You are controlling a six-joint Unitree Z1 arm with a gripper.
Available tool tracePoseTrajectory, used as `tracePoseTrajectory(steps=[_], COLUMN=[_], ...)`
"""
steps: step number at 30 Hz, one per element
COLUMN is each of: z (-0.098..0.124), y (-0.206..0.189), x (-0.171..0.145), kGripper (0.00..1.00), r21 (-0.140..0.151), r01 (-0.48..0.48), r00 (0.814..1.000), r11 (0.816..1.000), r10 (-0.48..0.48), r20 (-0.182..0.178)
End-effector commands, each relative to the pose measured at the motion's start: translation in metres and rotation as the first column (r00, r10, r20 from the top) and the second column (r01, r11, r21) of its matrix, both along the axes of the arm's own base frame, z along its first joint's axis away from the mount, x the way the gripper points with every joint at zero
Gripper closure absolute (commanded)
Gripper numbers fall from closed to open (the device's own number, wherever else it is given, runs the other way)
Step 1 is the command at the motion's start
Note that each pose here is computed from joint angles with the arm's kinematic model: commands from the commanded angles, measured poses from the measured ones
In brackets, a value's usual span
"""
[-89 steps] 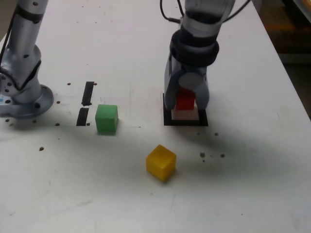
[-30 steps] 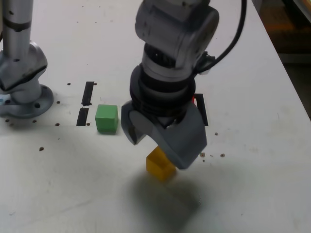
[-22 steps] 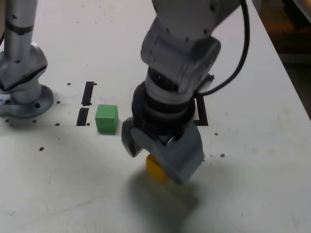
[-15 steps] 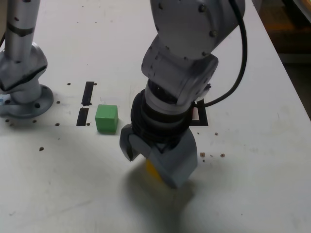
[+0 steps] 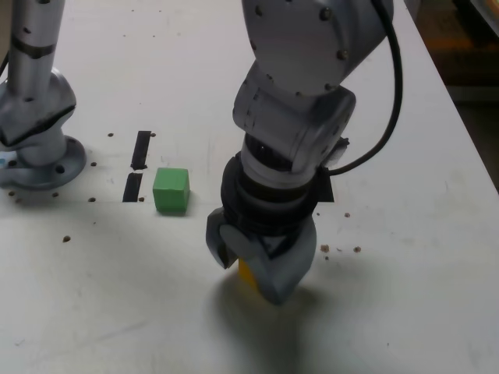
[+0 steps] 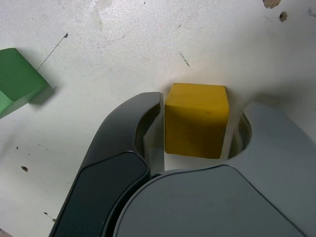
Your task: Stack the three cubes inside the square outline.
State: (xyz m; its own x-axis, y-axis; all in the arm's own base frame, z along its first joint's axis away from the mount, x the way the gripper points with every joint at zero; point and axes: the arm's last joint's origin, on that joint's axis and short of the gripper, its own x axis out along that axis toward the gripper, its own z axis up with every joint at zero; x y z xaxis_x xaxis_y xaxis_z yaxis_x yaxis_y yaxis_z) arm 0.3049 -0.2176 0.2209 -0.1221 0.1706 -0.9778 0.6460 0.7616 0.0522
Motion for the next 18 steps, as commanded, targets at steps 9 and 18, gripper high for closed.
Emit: tracePoseTrajectory(steps=[9, 18], z=[-0.006, 0.047], y=[0.004, 0.029], x=[-0.001, -0.002], kGripper=[0.77, 0.83], r21=[0.013, 0.032], r01=[-0.008, -0.132], r00=[1.0, 0.991], r11=[1.0, 0.991], r10=[0.008, 0.133], r20=[-0.022, -0.024])
